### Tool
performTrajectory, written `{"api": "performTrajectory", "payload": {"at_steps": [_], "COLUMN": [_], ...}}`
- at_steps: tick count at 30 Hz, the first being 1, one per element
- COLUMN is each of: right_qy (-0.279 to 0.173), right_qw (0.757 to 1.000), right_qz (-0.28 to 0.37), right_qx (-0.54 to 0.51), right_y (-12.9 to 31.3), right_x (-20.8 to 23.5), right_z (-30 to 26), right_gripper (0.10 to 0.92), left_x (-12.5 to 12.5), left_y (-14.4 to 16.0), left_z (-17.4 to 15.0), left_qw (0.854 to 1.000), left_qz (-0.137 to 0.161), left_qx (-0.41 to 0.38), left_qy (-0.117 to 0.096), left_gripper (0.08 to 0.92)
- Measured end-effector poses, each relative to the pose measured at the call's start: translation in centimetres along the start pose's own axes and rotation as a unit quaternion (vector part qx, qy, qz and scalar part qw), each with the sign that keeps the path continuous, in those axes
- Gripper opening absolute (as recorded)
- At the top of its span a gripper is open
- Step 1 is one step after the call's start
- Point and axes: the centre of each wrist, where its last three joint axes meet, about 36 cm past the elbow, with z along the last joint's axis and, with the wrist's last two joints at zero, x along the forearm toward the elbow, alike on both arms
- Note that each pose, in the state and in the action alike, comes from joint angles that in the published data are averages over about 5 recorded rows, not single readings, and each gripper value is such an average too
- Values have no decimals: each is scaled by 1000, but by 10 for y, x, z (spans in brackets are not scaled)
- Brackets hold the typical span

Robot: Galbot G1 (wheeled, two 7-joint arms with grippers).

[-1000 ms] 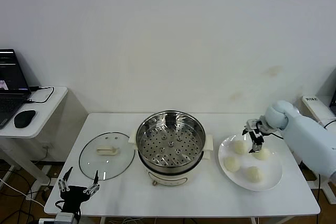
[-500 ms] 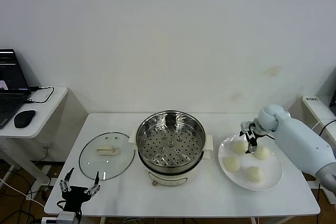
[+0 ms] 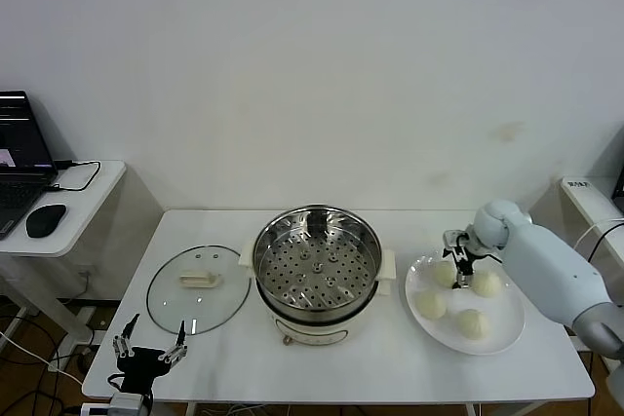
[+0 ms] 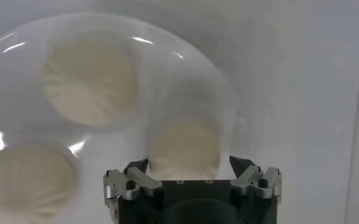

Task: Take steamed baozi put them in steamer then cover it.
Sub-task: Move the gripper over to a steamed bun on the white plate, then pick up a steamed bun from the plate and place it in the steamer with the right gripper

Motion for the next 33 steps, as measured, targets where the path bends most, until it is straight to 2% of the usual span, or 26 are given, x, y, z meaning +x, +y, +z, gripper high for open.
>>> {"api": "performTrajectory", "payload": {"at_steps": [6,18,26,33], "right_qy": [-5,-12,-26,-59], "right_qw": [1000,1000,999,997], "right_qz": [0,1,23,40], "right_qx": [-7,-20,-17,13], "right_y": [-2,-8,-25,-55], "right_x": [0,21,74,135], "right_z": [2,9,12,-15], "right_gripper": [673,661,661,662], "left_x": [-1,-3,-2,-2], "left_y": [-1,-4,-6,-3], "left_z": [1,2,-2,-7], "left_qw": [1000,1000,1000,1000], "left_qz": [0,3,6,0], "left_qx": [0,2,3,-1], "left_qy": [1,1,-6,-13], "left_gripper": [823,823,823,823]}}
